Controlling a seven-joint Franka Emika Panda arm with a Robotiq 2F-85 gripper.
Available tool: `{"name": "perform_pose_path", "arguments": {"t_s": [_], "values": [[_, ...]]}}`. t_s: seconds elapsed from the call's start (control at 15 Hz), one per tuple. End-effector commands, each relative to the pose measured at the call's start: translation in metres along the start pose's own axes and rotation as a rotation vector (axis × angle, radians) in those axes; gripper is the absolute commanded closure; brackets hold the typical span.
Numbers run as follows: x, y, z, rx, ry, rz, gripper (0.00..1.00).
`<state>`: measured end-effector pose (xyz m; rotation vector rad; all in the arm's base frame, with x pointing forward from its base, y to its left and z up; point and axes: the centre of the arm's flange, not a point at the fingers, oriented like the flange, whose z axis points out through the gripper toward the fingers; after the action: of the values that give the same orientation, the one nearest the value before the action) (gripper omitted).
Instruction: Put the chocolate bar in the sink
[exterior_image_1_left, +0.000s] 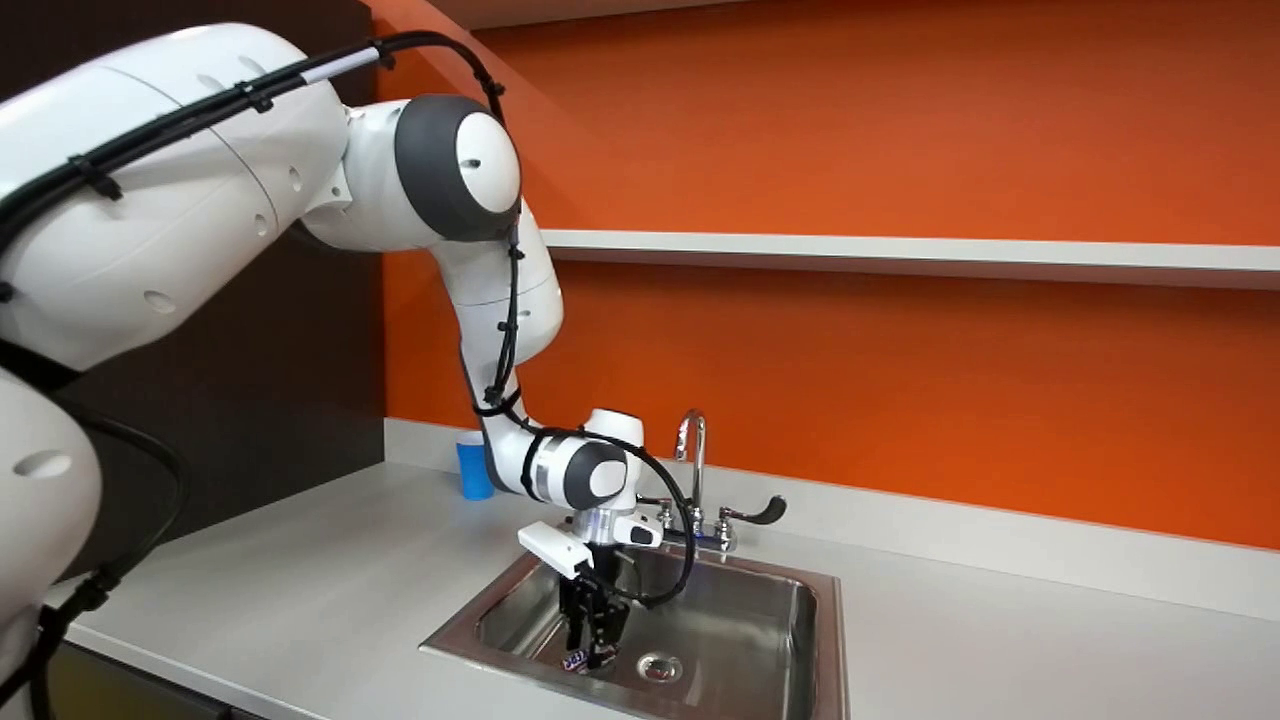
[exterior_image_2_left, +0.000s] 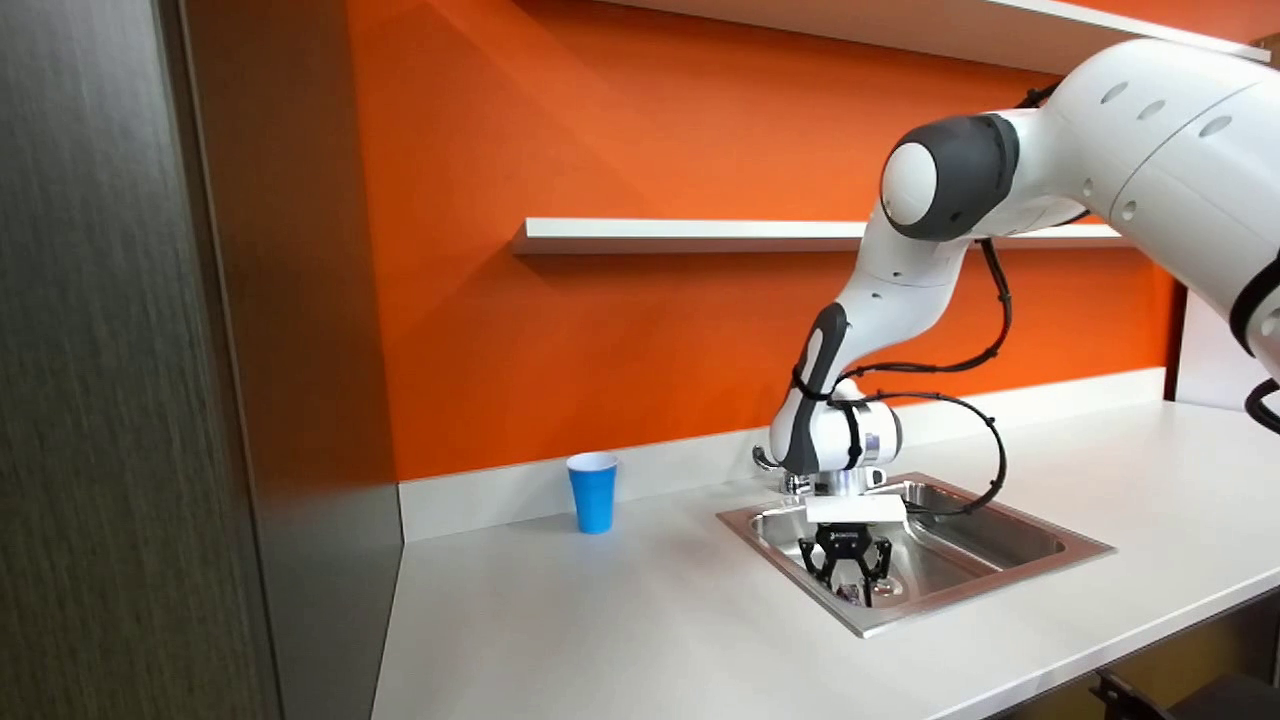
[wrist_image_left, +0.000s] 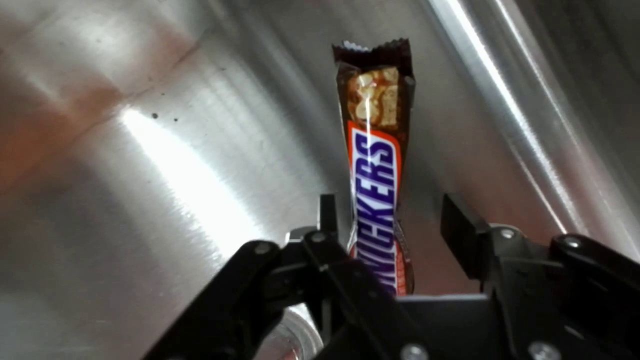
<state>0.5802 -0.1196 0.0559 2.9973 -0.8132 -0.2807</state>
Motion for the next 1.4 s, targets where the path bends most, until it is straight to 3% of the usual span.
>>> {"name": "perform_pose_path", "arguments": {"t_s": [0.0,0.13,0.8,1.33], "values": [[0.004,0.001,-0.014,0.015,0.024,0.029,0.12],[0.004,0.001,-0.022,0.016,0.036,0.029,0.0],[-0.002,0.003,-0.071,0.033,0.107,0.024,0.0],[-0.05,-0.004,-0.106,0.024,0.135,-0.038,0.0]]}}
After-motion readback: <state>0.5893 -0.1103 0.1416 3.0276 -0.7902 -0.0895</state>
